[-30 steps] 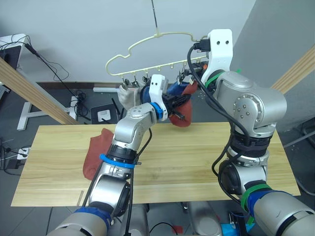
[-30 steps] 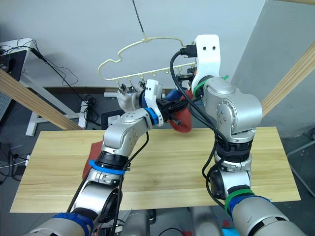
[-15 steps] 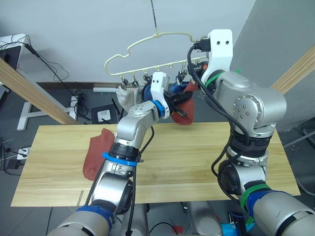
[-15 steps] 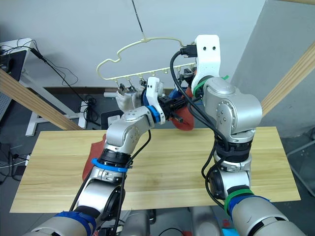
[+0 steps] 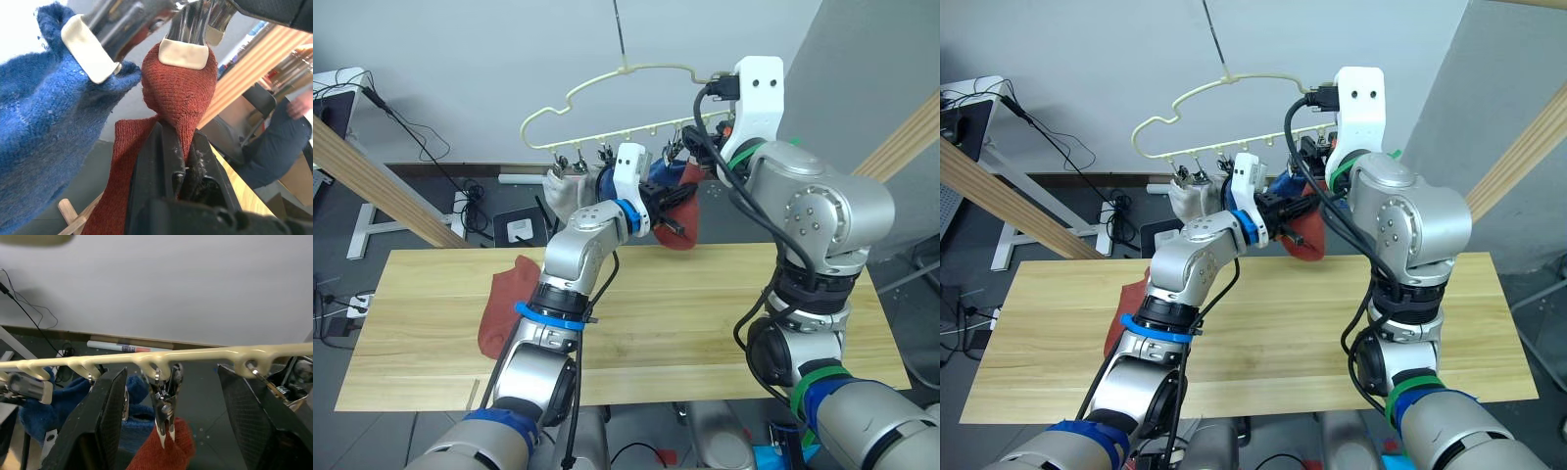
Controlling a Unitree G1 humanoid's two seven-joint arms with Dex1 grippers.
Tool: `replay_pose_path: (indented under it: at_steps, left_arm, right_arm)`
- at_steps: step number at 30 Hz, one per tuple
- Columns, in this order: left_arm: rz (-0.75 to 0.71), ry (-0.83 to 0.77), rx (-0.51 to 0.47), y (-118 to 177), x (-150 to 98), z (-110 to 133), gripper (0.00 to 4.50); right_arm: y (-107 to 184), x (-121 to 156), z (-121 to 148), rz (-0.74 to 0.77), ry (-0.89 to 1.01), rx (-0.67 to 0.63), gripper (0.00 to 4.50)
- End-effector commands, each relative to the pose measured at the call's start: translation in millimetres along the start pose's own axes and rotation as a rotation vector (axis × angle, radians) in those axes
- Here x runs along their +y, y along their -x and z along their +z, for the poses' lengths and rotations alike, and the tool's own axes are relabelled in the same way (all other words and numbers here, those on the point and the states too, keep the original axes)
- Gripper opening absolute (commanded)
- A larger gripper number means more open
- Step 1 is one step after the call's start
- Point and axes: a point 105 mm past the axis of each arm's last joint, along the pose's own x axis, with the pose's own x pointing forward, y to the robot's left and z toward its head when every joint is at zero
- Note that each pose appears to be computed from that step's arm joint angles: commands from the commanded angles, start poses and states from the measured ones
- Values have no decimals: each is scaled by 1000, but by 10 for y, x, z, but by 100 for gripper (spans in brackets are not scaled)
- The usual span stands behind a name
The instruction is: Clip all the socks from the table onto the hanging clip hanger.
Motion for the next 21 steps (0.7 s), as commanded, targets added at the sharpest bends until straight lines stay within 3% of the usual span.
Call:
replay_pose_path:
  at_steps: [1,7,21]
  left_arm:
    - [-70,-30,-34,22,-139,112,138]
    - [-64,-80,-12,167,-142,121,319]
    - [-56,-205,56,801,-133,147,319]
  right_arm:
    - [161,56,171,56,-6,-62,307]
    - [282,59,134,102,-56,-36,307]
    - [426,-33,38,110,8,-51,307]
